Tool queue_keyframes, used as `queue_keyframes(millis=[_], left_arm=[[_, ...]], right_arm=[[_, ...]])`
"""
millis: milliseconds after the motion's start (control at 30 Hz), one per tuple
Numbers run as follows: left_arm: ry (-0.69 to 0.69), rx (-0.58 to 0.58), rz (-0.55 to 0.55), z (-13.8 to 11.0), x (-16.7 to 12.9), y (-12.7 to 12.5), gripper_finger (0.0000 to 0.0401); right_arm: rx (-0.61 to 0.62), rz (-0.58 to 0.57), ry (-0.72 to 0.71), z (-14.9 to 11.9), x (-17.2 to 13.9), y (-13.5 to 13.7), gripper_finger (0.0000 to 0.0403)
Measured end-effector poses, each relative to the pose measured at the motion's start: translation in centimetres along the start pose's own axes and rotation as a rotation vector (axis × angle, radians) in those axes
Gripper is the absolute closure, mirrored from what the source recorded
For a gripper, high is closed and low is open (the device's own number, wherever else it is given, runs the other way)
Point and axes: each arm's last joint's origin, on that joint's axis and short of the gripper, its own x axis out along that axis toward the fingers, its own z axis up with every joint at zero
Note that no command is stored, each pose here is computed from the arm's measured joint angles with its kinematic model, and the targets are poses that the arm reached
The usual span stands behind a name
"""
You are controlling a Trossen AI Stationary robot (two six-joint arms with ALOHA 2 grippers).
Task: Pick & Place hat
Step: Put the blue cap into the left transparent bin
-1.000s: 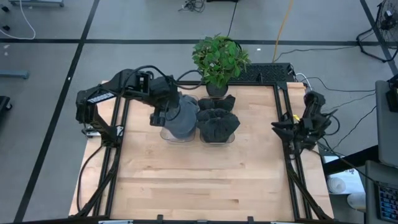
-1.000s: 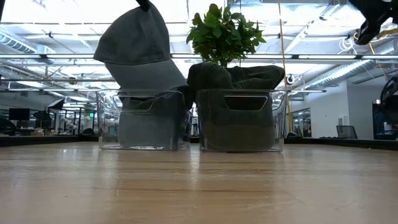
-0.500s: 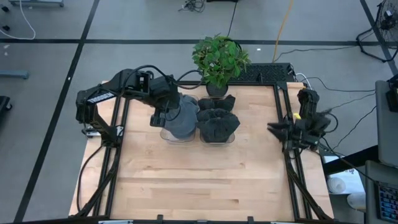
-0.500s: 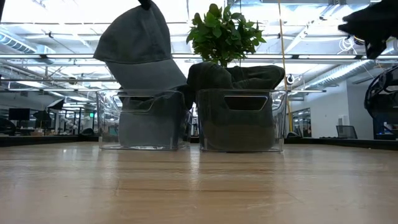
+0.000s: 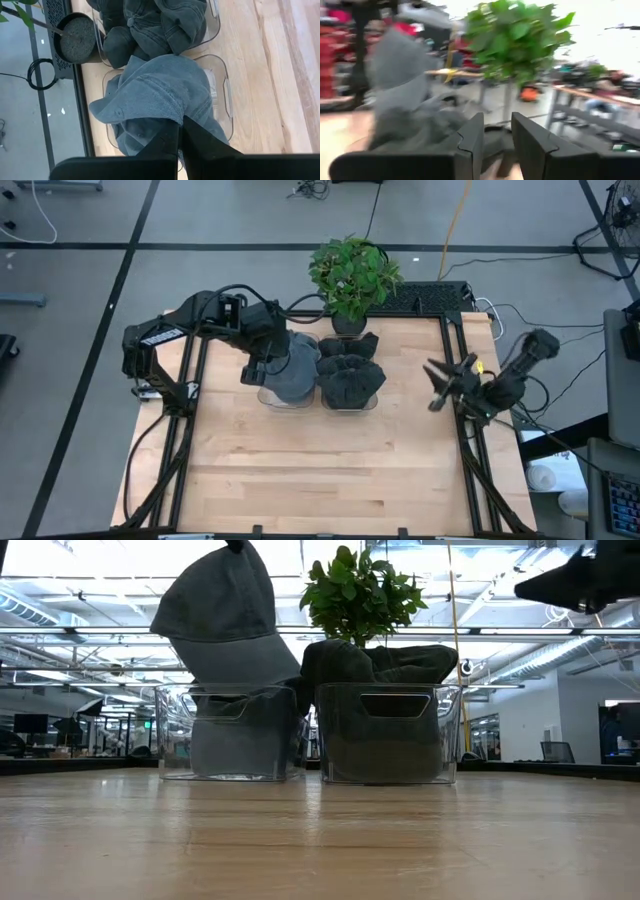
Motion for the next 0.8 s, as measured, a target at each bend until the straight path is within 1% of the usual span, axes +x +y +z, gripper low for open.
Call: queue_keyframes(millis=[67,200,267,367,433,500,567,633,733,800], left_arm=[[0.000,0.000,0.000,0.0,0.0,0.0,0.0398],[0.000,-0.002,-0.004,0.0,0.0,0.0,0.0398],[-0.002,-0.007,-0.008,0.0,0.0,0.0,0.0398],[-0.001,-0.007,-0.008,0.0,0.0,0.0,0.0398],[-0.001,-0.004,-0.009,0.0,0.0,0.0,0.0398],[-0.001,-0.004,-0.009,0.0,0.0,0.0,0.0398],[-0.001,0.000,-0.011,0.0,0.0,0.0,0.0398],[-0.001,0.000,-0.011,0.0,0.0,0.0,0.0398],[0.000,-0.001,-0.011,0.0,0.0,0.0,0.0398],[0.001,-0.008,-0.012,0.0,0.0,0.0,0.0398]], right_arm=[[-0.012,-0.065,-0.022,0.4,0.5,-0.7,0.0314],[-0.092,-0.156,-0.039,0.7,1.1,-1.4,0.0314],[-0.134,-0.204,-0.016,0.6,1.3,-1.7,0.0314],[-0.181,-0.309,0.067,0.3,1.6,-2.1,0.0314],[-0.172,-0.363,0.082,0.3,1.8,-2.5,0.0314],[-0.103,-0.397,0.069,0.3,1.9,-2.8,0.0314],[-0.013,-0.390,0.024,0.3,2.0,-2.8,0.0314],[0.049,-0.349,-0.023,0.0,2.0,-2.6,0.0314],[0.034,-0.312,-0.031,-0.7,2.0,-2.1,0.0314],[0.030,-0.309,-0.034,-0.7,2.0,-2.1,0.0314]])
